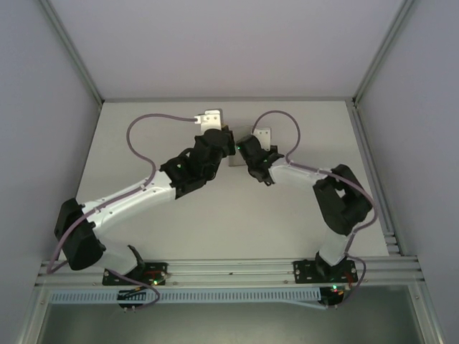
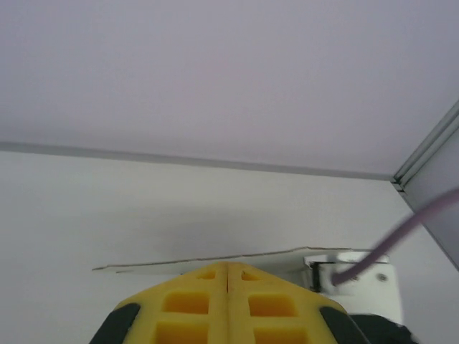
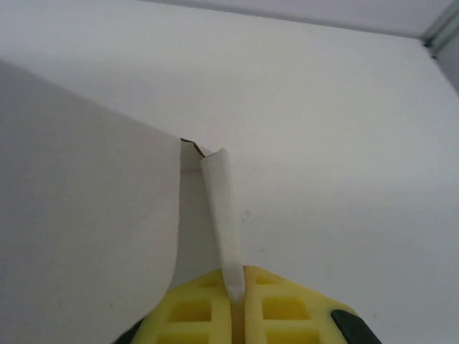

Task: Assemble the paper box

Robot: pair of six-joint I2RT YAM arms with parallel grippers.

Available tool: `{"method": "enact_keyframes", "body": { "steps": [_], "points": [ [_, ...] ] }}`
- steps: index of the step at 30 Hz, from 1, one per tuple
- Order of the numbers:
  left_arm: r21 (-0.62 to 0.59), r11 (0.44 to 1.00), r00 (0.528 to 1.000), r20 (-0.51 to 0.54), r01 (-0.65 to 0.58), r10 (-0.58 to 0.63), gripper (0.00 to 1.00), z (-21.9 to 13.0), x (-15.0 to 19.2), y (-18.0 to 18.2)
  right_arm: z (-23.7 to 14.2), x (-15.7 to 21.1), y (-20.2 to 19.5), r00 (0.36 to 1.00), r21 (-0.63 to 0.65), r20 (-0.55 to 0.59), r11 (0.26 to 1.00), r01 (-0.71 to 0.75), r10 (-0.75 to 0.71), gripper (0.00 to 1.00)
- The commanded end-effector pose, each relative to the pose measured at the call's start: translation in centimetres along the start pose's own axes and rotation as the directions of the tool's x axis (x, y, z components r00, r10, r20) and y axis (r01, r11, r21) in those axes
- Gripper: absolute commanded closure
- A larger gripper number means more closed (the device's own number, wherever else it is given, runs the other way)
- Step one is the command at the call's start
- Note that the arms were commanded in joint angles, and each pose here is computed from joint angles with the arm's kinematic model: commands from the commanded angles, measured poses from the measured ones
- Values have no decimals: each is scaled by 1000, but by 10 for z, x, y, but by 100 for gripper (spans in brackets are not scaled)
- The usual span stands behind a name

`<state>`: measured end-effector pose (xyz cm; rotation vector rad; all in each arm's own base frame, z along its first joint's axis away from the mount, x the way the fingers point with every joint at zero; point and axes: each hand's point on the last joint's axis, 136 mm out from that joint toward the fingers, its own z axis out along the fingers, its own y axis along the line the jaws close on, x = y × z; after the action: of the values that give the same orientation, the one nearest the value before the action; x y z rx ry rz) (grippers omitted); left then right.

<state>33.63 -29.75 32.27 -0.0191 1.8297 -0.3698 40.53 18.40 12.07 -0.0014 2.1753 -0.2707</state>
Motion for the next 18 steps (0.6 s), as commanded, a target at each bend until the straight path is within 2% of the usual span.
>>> {"method": "enact_keyframes", "body": {
  "steps": [1, 3, 5, 7, 9, 11, 12, 15, 18],
  "points": [
    [-47, 999, 1000, 12, -10, 10, 100, -1, -4, 10, -6, -11, 9, 999, -166, 13, 985, -45, 48, 100],
    [-53, 999, 1000, 5, -8, 8, 81, -3, -4, 15, -10, -17, 7, 992, -249, -8, 961, -121, 123, 100],
    [-57, 998, 1000, -6, -11, 11, 74, -7, -3, 23, -14, -23, 1, 976, -328, -35, 920, -214, 215, 100],
    [-66, 998, 1000, -16, -15, 14, 58, -14, -3, 34, -21, -30, -4, 961, -387, -36, 883, -265, 273, 99],
    [-68, 998, 1000, -31, -1, -2, 36, -23, -3, 47, -28, -39, -10, 946, -448, -22, 843, -298, 322, 98],
    [-56, 998, 999, -46, 13, -16, 6, -32, 0, 60, -34, -46, -16, 922, -510, -36, 786, -349, 386, 97],
    [-35, 999, 998, -57, 9, -11, 0, -35, 1, 64, -38, -50, -16, 914, -548, -42, 755, -359, 404, 97],
    [13, 1000, 995, -99, 26, -24, 0, -37, 12, 79, -52, -61, -14, 898, -638, -50, 678, -365, 437, 95],
    [172, 975, 972, -207, 145, -108, 0, -25, 29, 77, -62, -67, -7, 896, -686, -65, 632, -359, 439, 98]
  ]
}}
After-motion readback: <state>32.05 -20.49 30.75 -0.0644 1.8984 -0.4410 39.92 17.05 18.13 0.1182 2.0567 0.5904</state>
